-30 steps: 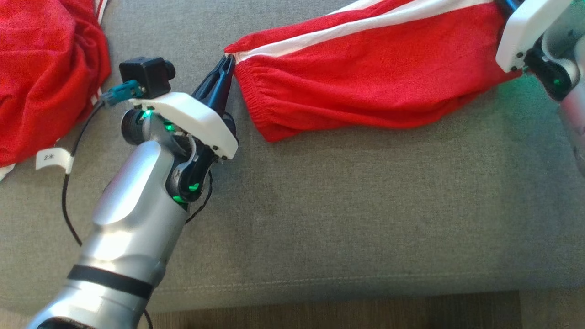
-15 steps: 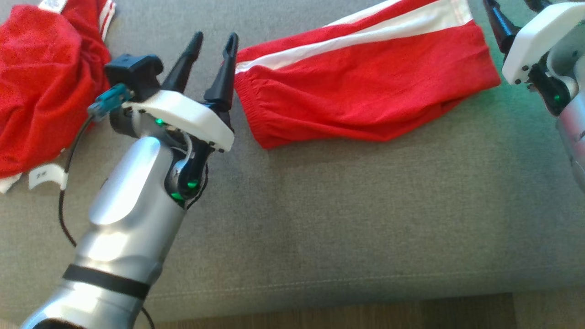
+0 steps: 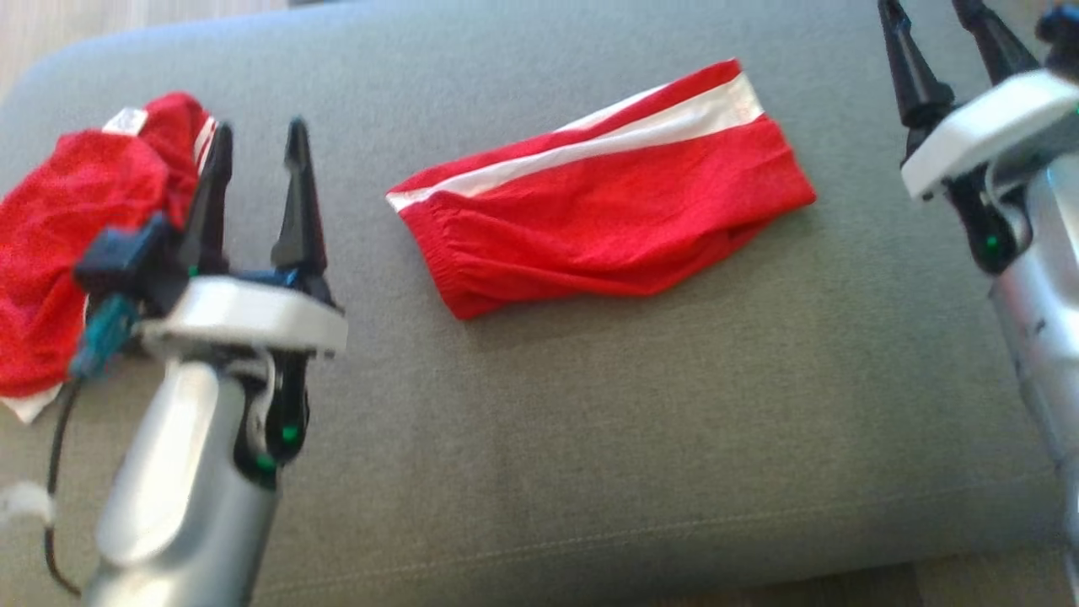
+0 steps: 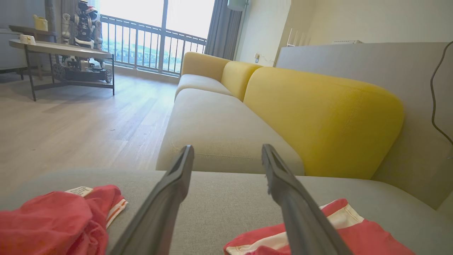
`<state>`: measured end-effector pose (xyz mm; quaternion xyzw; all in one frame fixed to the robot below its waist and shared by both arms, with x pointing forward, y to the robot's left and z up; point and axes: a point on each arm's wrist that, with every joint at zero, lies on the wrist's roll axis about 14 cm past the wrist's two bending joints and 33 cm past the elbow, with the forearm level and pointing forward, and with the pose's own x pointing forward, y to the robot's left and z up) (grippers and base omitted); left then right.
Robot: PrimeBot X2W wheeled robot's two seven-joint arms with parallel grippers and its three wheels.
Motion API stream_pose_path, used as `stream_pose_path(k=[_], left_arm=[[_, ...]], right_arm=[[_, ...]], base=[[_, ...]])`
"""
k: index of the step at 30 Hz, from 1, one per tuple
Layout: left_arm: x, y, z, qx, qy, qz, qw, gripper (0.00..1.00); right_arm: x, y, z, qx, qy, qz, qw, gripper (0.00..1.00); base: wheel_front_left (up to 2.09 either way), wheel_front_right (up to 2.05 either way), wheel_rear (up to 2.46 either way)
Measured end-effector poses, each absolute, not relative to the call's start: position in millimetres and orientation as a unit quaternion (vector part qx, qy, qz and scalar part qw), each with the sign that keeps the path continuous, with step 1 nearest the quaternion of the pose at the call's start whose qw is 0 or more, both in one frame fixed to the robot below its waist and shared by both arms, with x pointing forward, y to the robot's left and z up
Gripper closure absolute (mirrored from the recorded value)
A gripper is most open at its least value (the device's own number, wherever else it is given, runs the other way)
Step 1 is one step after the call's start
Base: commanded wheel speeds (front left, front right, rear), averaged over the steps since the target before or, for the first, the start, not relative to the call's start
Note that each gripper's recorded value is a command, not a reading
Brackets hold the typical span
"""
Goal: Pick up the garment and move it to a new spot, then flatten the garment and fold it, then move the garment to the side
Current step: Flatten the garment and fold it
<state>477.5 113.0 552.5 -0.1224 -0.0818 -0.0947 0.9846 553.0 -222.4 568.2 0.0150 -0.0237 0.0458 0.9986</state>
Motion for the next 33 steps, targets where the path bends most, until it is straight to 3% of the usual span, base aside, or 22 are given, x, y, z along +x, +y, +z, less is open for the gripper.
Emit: stream_pose_path(k=[5, 15, 25, 33], left_arm=[[443, 117, 541, -0.098, -0.075, -0.082, 0.989, 0.0], [393, 118, 519, -0.057, -0.052, -0.065, 0.995, 0.0], [367, 124, 503, -0.051, -0.03, -0.055, 0.997, 0.0], [367, 127, 500, -0.046, -0.027, -0.054, 0.997, 0.0]], right_arm=[[505, -231, 582, 0.014, -0.084, 0.027, 0.996, 0.0], [413, -219, 538, 0.022, -0.075, -0.011, 0.997, 0.0], [378, -220, 507, 0.041, -0.038, -0.028, 0.998, 0.0], [383, -215, 490, 0.055, -0.013, -0.023, 0.998, 0.0]], base=[[0.0, 0.0, 0.0], [0.0, 0.0, 0.0], [0.0, 0.0, 0.0], [0.0, 0.0, 0.0]])
